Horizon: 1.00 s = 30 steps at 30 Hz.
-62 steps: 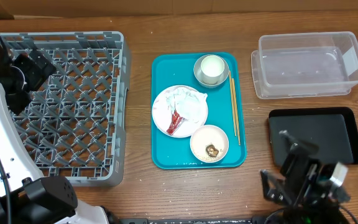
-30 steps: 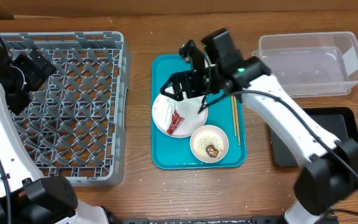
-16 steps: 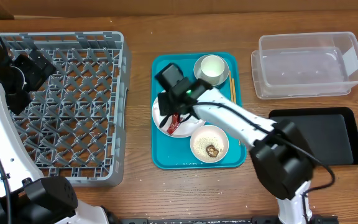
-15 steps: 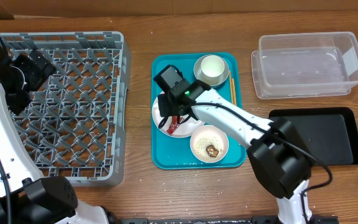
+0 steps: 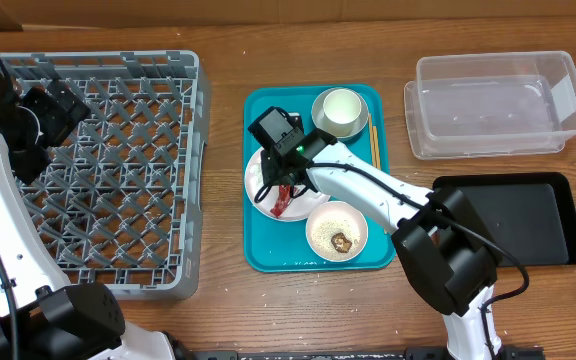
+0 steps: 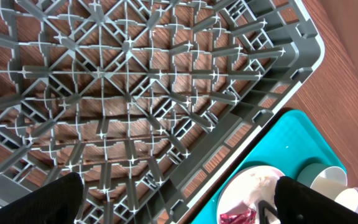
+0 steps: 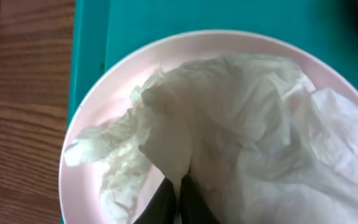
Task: Sort waste into correct bins and load items into the dishwasher
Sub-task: 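Reach the right gripper to the white plate and grasp the crumpled tissue, then carry the tissue to the clear plastic bin and release it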
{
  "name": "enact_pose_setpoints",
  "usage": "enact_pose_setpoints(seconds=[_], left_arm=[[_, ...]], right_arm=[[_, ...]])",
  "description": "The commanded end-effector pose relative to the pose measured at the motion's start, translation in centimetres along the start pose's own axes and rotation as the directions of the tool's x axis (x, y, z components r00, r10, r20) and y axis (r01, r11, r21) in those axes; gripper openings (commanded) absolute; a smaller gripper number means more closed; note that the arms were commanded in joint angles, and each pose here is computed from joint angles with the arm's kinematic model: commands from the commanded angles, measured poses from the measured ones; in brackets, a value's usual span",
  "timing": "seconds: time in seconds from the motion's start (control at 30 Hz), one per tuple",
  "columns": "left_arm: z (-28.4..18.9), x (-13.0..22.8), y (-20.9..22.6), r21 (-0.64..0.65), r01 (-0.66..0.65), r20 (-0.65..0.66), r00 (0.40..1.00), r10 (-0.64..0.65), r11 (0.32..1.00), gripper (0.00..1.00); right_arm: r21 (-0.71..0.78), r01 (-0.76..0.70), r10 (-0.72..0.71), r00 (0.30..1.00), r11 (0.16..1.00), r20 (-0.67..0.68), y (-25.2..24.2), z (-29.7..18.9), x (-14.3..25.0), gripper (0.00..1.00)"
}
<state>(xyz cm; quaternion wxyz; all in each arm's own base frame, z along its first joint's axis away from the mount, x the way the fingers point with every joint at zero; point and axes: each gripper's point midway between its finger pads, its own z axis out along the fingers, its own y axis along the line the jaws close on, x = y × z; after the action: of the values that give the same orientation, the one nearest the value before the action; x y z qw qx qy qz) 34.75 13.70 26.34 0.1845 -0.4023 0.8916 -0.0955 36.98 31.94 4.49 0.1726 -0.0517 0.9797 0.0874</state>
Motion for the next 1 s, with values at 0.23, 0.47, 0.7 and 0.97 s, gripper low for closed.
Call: enact_pose_setpoints(seconds=[0.23, 0.47, 0.7, 0.97], left_arm=[[-0.9, -0.2, -0.2, 0.008, 0.006, 0.027, 1.000, -0.007, 1.000, 1.00], [-0.9, -0.2, -0.2, 0.008, 0.006, 0.027, 1.000, -0.007, 1.000, 1.00], [-0.9, -0.2, -0.2, 0.008, 0.006, 0.027, 1.000, -0.007, 1.000, 1.00], [-0.9, -0.2, -0.2, 0.008, 0.006, 0.027, 1.000, -0.007, 1.000, 1.00]], right_arm=[[-0.223, -0.016, 0.054, 0.985, 0.975, 0.161, 4.9, -14.7, -6.5, 0.04], [-0.258, -0.032, 0.091, 0.971, 0.966, 0.220, 3.8, -20.5, -7.6, 0.04], [-0.205, -0.075, 0.133, 0.949, 0.976, 0.285, 1.1, -22.6, -8.7, 0.04], [-0.114, -0.469, 0.462, 0.745, 0.876, 0.482, -14.4, -28.8, -13.6, 0.04]])
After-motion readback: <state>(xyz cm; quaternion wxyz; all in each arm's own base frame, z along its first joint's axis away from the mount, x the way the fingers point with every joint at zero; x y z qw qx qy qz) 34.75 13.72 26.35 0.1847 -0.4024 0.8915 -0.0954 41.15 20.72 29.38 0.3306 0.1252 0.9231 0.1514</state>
